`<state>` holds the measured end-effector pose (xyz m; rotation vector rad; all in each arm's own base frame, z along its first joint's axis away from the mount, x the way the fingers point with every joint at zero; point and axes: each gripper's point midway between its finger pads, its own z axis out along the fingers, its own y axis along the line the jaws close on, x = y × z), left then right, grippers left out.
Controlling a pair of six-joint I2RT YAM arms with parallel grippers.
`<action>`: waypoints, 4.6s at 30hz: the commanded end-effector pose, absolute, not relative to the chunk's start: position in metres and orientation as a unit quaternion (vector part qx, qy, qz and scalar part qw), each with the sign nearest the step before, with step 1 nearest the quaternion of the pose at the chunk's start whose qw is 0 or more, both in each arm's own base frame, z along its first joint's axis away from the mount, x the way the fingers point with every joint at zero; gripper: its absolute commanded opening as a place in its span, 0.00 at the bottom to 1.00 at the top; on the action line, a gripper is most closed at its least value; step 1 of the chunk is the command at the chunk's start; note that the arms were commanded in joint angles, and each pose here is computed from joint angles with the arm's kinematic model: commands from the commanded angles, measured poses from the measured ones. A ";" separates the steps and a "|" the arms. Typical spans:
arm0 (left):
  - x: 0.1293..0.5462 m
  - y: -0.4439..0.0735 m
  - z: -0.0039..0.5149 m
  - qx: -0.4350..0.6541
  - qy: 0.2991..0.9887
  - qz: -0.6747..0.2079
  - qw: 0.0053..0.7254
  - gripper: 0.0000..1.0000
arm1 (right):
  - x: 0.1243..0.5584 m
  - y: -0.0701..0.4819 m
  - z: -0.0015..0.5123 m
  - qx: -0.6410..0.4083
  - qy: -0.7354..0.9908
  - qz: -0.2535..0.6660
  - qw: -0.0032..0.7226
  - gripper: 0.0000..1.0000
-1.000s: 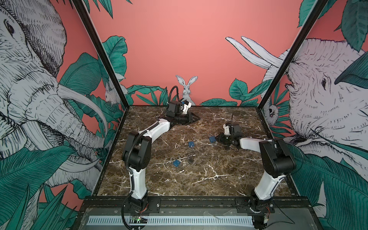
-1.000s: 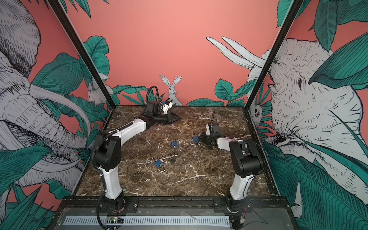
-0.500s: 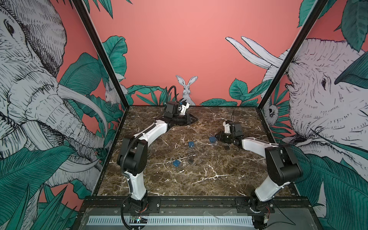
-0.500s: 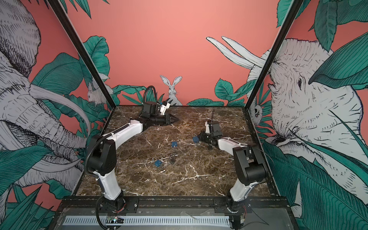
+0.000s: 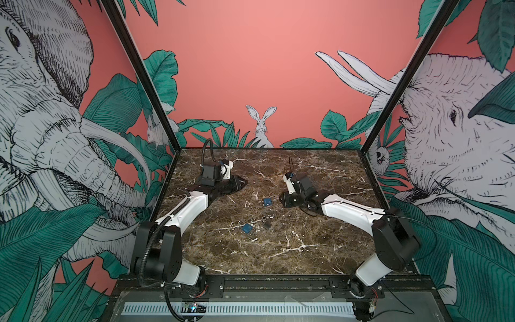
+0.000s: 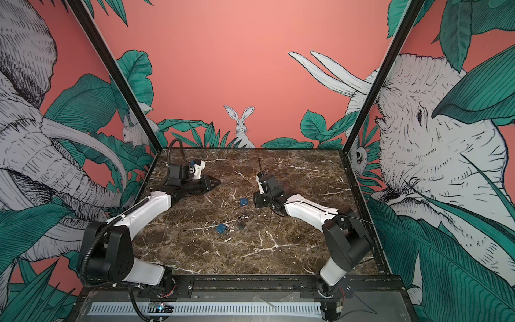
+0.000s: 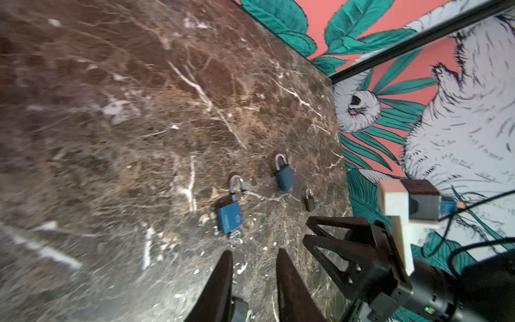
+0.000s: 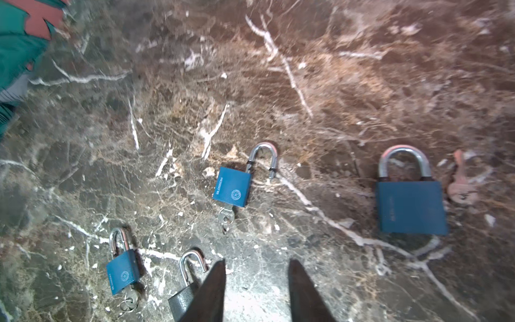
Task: Lock with the key
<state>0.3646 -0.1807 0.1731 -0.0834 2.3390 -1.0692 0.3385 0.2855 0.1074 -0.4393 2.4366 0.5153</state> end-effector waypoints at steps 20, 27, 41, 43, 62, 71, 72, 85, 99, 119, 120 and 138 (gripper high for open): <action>0.344 -0.139 0.191 -0.059 0.859 -0.373 0.346 0.31 | 0.357 0.345 0.060 -0.197 0.937 0.096 0.272 0.66; 0.347 -0.140 0.187 -0.060 0.856 -0.384 0.342 0.31 | 0.365 0.343 0.044 -0.188 0.945 0.059 0.262 0.61; 0.349 -0.141 0.175 -0.068 0.855 -0.394 0.331 0.30 | 0.367 0.345 0.027 -0.191 0.950 0.045 0.245 0.52; 0.348 -0.140 0.175 -0.068 0.855 -0.393 0.331 0.30 | 0.368 0.346 0.024 -0.193 0.950 0.041 0.241 0.52; 0.346 -0.141 0.173 -0.060 0.858 -0.395 0.324 0.30 | 0.368 0.344 0.039 -0.222 0.940 0.039 0.256 0.17; 0.339 -0.157 0.175 -0.048 0.846 -0.442 0.293 0.30 | 0.359 0.335 0.102 -0.284 0.907 0.046 0.309 0.14; 0.338 -0.160 0.174 -0.047 0.846 -0.445 0.290 0.31 | 0.358 0.334 0.106 -0.285 0.905 0.047 0.312 0.14; 0.322 -0.224 0.176 0.003 0.839 -0.487 0.245 0.33 | 0.316 0.332 0.169 -0.346 0.865 0.136 0.338 0.14; 0.319 -0.279 0.199 0.035 0.807 -0.545 0.226 0.34 | 0.283 0.314 0.202 -0.373 0.841 0.167 0.355 0.13; 0.322 -0.319 0.209 0.057 0.784 -0.589 0.189 0.36 | 0.282 0.317 0.206 -0.378 0.834 0.168 0.364 0.13; 0.323 -0.319 0.210 0.057 0.783 -0.591 0.189 0.36 | 0.283 0.317 0.206 -0.378 0.834 0.168 0.365 0.14; 0.323 -0.329 0.211 0.062 0.772 -0.608 0.172 0.33 | 0.285 0.322 0.203 -0.378 0.834 0.171 0.364 0.13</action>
